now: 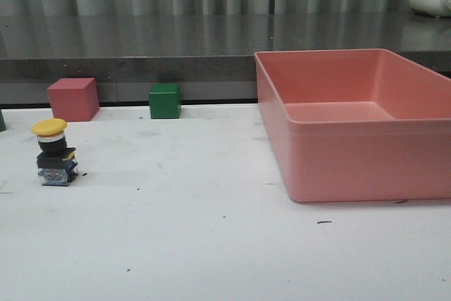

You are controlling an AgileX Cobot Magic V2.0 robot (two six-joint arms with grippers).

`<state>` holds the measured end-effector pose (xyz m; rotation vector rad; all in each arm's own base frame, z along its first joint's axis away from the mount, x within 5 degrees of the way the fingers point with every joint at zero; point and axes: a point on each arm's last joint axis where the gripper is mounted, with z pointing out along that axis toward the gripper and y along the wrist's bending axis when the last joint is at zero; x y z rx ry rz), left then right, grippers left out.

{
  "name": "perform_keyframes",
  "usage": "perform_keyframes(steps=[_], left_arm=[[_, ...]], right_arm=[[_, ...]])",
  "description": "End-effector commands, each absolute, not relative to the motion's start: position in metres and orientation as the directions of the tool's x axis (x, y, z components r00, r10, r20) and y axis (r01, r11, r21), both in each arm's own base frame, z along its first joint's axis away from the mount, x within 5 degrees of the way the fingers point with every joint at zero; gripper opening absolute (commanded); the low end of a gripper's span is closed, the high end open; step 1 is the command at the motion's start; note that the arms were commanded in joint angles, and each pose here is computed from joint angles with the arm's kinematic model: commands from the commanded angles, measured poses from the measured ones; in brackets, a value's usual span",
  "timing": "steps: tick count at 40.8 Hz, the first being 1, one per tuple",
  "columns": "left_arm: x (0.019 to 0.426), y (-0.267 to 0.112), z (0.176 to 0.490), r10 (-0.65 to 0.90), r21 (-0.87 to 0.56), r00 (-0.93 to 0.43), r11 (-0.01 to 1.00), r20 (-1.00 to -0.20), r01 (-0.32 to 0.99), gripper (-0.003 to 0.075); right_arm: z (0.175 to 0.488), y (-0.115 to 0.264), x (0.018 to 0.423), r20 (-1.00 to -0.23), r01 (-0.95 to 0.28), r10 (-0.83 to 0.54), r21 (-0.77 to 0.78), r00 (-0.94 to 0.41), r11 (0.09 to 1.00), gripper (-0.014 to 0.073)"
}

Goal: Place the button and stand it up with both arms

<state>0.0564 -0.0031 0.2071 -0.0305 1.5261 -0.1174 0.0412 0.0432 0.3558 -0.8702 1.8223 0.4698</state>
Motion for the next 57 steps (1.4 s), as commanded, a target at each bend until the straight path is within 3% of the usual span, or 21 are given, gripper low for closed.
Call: perform_keyframes(steps=[1,21,27,36,47,57], left_arm=[[0.055,-0.003,0.211,-0.109,-0.1,0.127,0.992,-0.986,0.07,-0.002],[0.055,-0.003,0.211,-0.109,-0.1,0.127,0.992,-0.986,0.07,-0.002],[0.055,-0.003,0.211,-0.109,-0.1,0.127,0.992,-0.986,0.07,-0.002],[0.055,-0.003,0.211,-0.109,-0.1,0.127,0.992,-0.986,0.07,-0.002],[0.055,-0.003,0.211,-0.109,-0.1,0.127,0.992,-0.986,0.07,-0.002],[0.055,-0.003,0.211,-0.109,-0.1,0.127,0.992,-0.986,0.07,-0.002]], right_arm=[[0.369,0.044,0.043,-0.945,-0.74,-0.287,-0.079,-0.158,0.668,-0.0056],[0.359,0.04,0.041,-0.949,-0.724,-0.279,-0.089,-0.147,0.684,-0.0056],[0.332,0.03,0.041,-0.961,-0.607,-0.228,-0.09,-0.154,0.79,-0.0056],[0.292,0.015,0.04,-0.996,-0.346,-0.082,-0.089,0.033,0.934,-0.0056],[0.239,0.006,0.049,-0.989,-0.109,-0.073,-0.086,0.126,0.99,-0.0056],[0.212,0.002,0.054,-0.987,-0.037,-0.035,-0.041,0.159,0.998,-0.0056]])
